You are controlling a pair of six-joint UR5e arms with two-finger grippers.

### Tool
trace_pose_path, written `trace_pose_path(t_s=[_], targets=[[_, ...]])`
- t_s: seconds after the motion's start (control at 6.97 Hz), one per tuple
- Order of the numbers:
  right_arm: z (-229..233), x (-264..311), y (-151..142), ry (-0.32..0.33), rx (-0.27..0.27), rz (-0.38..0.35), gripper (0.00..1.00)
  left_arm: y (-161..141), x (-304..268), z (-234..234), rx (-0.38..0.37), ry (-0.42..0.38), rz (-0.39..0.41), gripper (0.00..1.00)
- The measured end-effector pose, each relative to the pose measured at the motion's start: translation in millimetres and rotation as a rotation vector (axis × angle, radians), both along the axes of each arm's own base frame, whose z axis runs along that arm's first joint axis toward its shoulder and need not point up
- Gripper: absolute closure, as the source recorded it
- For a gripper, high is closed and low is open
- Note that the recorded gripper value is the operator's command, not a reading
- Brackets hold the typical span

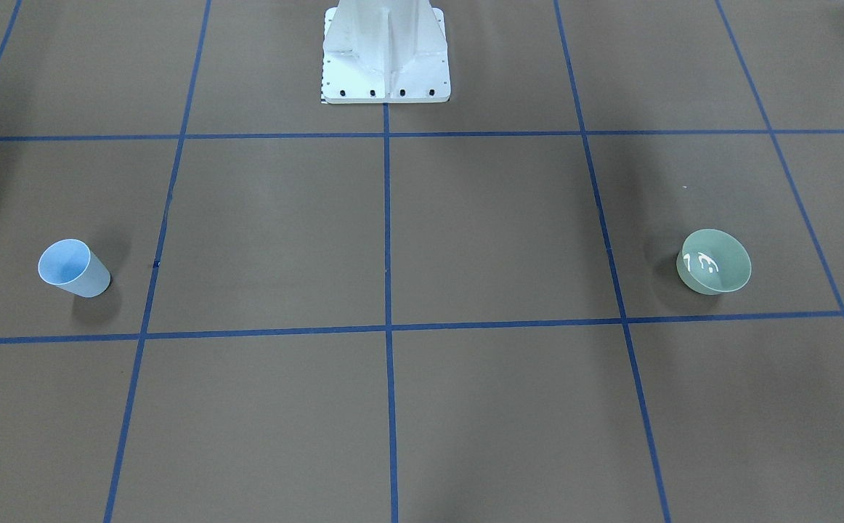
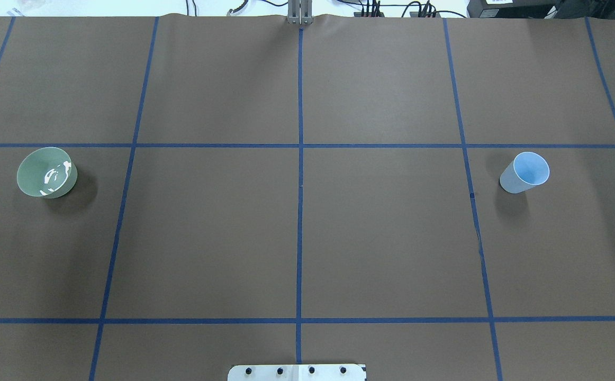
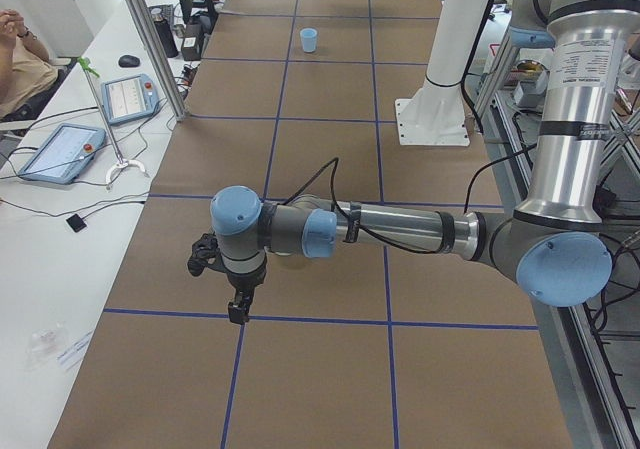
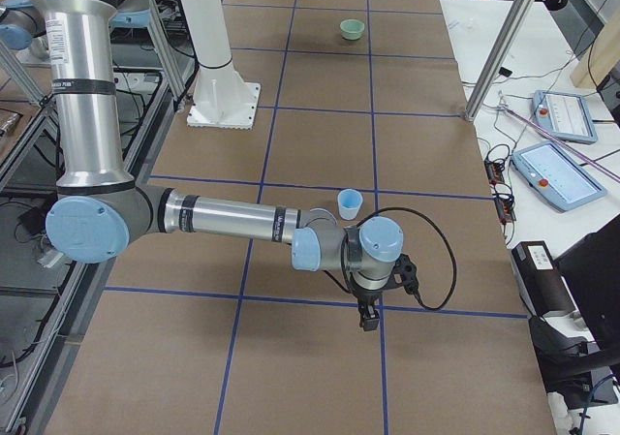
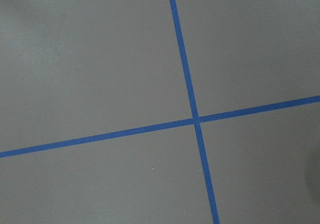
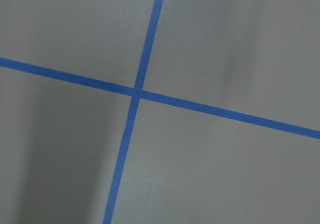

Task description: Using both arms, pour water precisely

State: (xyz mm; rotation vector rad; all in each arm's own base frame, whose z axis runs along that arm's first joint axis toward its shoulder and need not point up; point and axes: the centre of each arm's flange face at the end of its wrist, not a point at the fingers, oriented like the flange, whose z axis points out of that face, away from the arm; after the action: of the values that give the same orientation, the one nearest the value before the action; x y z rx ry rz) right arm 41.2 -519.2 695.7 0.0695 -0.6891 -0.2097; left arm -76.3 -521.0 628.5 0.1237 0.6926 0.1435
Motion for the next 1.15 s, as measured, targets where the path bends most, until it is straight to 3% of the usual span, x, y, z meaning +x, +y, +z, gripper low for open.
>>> trace_pose_path(t_s=[0.43,1.15], targets=[[0,0,0,-0.001,-0.001,0.0,0.0,25,1,24,-0.026,-0.004,0.005,0.0],[0,0,1,0.0,0.004,-0.004,0.0,36,2,30,0.003,-0.001,0.01,0.0]])
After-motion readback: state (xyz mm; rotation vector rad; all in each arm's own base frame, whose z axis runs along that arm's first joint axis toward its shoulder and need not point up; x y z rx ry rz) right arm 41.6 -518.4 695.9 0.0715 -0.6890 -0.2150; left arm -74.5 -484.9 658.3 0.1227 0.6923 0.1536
